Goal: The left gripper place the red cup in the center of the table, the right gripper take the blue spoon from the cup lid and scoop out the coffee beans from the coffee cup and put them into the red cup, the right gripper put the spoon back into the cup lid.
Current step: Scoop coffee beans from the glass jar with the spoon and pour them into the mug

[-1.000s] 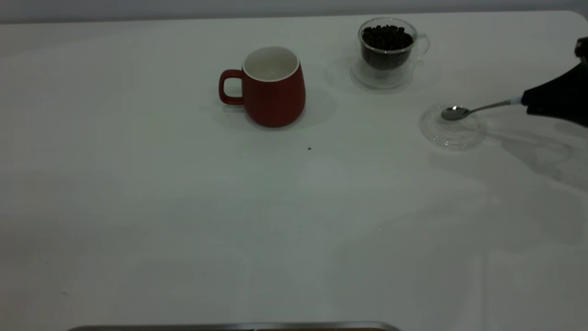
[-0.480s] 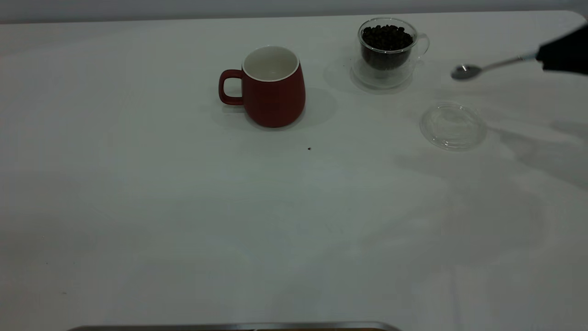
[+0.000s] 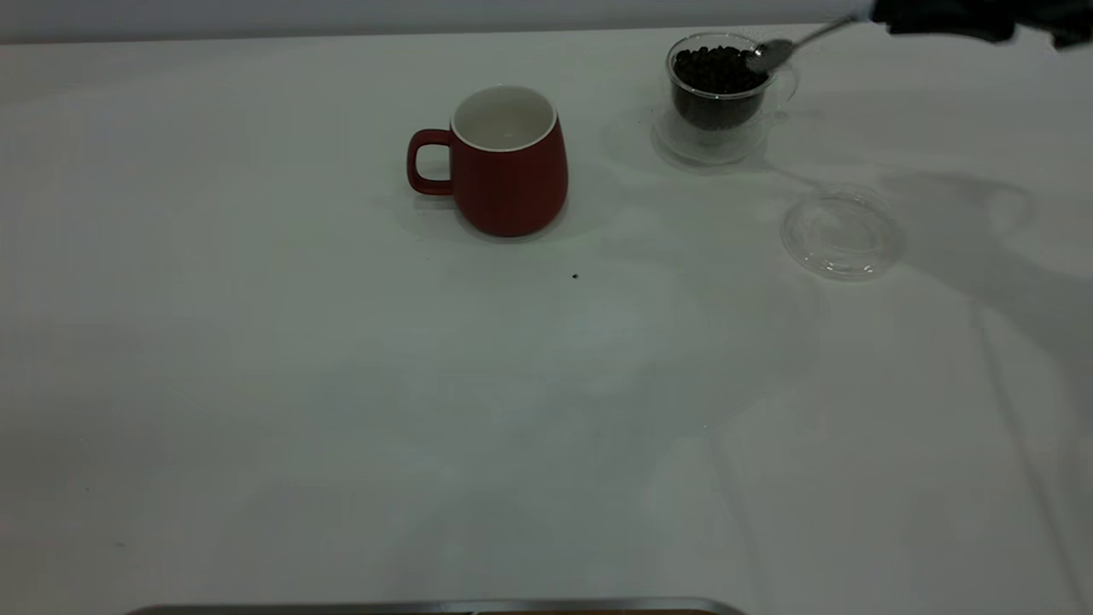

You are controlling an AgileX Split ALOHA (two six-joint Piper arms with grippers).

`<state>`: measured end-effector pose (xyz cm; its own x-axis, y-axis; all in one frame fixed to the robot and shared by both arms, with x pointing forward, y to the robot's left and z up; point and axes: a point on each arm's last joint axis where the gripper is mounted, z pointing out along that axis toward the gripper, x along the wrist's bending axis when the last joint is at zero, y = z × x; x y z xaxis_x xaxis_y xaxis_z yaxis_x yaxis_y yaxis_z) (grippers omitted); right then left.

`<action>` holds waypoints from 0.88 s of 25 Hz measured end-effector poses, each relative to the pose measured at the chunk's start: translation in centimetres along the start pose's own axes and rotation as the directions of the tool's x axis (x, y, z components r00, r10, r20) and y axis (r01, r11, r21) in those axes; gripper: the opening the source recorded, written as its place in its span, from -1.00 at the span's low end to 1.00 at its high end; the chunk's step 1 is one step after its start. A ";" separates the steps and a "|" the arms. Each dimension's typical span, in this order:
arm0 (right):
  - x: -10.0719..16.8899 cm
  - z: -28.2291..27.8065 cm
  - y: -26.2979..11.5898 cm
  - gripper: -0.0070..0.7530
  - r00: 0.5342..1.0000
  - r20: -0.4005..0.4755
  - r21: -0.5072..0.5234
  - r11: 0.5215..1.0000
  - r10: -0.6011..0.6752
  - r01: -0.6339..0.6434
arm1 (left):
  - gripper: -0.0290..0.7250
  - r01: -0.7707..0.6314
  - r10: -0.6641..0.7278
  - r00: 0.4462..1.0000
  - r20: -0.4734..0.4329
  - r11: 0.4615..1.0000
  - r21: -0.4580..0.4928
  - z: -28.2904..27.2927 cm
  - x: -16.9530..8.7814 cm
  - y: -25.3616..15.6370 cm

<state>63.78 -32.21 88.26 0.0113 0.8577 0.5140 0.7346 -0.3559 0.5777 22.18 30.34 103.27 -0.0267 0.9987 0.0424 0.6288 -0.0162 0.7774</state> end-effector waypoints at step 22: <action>1.3 6.0 0.7 -0.69 0.986 0.119 0.013 0.993 -0.118 0.118 | 0.61 -0.002 0.002 1.000 0.000 1.000 0.000 0.0 0.0 0.0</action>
<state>68.44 -29.15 85.51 0.0047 0.9317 0.3632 0.7396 -0.2477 0.6258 22.18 30.34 103.27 -0.0253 0.9987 0.0441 0.6288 -0.0184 0.7773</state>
